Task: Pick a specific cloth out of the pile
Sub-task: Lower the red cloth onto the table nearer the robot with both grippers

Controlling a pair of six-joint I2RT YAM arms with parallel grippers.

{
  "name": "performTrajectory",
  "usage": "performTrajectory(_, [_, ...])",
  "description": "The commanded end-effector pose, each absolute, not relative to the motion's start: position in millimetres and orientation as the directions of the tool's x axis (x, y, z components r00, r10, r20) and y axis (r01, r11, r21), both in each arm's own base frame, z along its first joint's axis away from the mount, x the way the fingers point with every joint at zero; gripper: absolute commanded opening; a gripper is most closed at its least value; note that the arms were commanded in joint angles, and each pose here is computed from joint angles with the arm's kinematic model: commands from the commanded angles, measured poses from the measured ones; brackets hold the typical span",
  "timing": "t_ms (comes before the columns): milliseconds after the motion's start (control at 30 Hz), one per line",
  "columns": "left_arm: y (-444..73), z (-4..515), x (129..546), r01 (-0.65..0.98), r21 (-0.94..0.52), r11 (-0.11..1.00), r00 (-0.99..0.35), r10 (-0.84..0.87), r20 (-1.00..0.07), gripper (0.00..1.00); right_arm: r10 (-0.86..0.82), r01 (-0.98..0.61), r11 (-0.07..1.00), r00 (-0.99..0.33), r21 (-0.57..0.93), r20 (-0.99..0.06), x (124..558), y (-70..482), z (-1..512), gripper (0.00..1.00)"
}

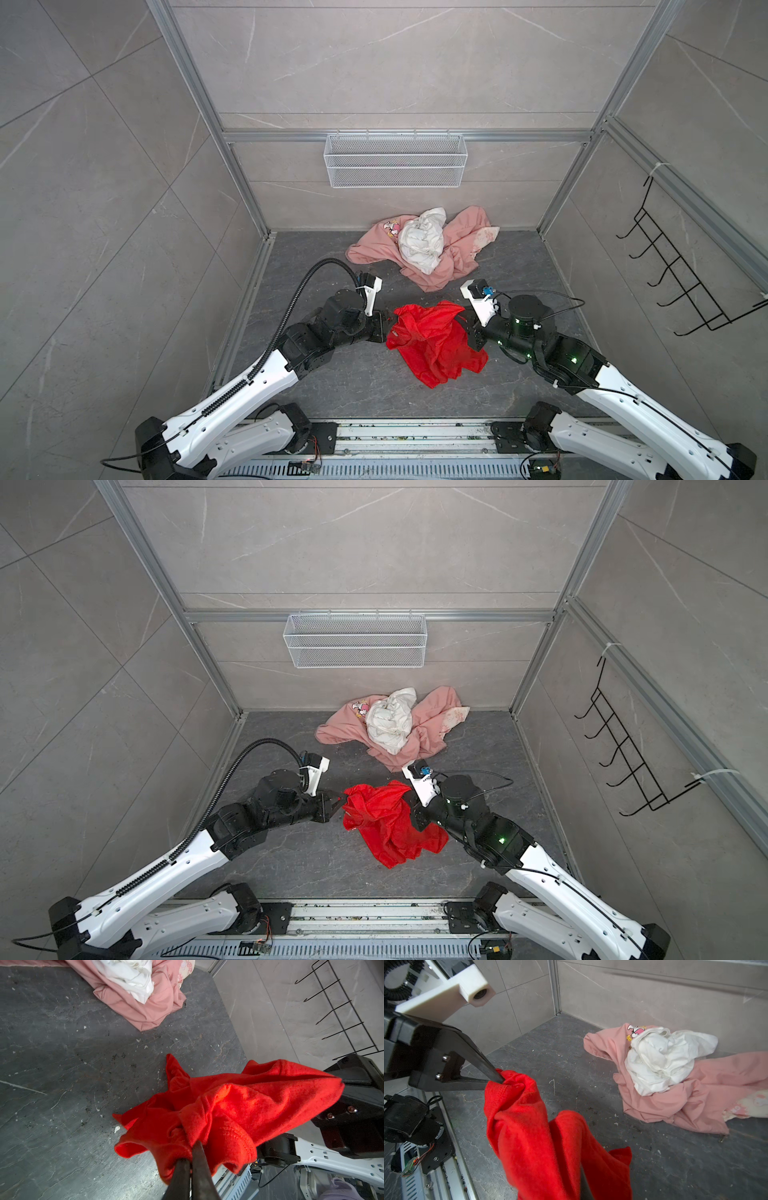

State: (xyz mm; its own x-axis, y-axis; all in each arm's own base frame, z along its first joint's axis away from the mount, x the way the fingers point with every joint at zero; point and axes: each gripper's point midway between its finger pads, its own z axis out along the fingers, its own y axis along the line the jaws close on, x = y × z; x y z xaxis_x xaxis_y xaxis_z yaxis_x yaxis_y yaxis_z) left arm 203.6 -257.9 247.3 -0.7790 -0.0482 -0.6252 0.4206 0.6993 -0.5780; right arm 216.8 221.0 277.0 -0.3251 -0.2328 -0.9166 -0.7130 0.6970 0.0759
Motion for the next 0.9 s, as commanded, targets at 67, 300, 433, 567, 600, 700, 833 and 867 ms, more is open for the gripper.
performTrajectory(67, [-252.0,234.6,197.9,0.391,-0.591,0.706,-0.799,-0.058,-0.598,0.00,-0.179,-0.687,0.700,-0.432,0.194,-0.884,209.9,225.2,257.2,0.00])
performTrajectory(300, [-247.3,208.9,193.9,0.370,-0.575,0.730,-0.821,-0.033,-0.570,0.00,-0.148,-0.623,0.732,-0.540,0.275,-0.829,209.7,225.3,224.9,0.00])
performTrajectory(433, [-245.9,194.5,193.8,0.354,-0.570,0.741,-0.830,-0.031,-0.556,0.00,-0.101,-0.521,0.804,-0.593,0.286,-0.799,216.1,209.8,202.1,0.00])
performTrajectory(567, [-246.7,177.0,192.6,0.333,-0.573,0.749,-0.849,-0.027,-0.528,0.00,-0.053,-0.430,0.851,-0.642,0.302,-0.765,217.3,196.6,176.6,0.00])
performTrajectory(600, [-245.6,171.9,191.7,0.331,-0.567,0.755,-0.851,-0.020,-0.524,0.00,-0.044,-0.416,0.857,-0.647,0.304,-0.761,217.8,194.5,173.5,0.00])
performTrajectory(700, [-241.3,151.2,189.2,0.336,-0.532,0.777,-0.857,0.018,-0.515,0.00,-0.042,-0.367,0.886,-0.672,0.283,-0.740,218.8,186.2,156.8,0.00])
performTrajectory(833, [-238.0,127.8,187.2,0.330,-0.505,0.797,-0.869,0.047,-0.492,0.00,-0.072,-0.342,0.907,-0.699,0.244,-0.712,219.6,181.3,140.5,0.00])
performTrajectory(867, [-237.8,123.5,186.7,0.328,-0.502,0.800,-0.872,0.053,-0.486,0.00,-0.078,-0.336,0.912,-0.706,0.236,-0.704,219.7,180.3,136.0,0.00])
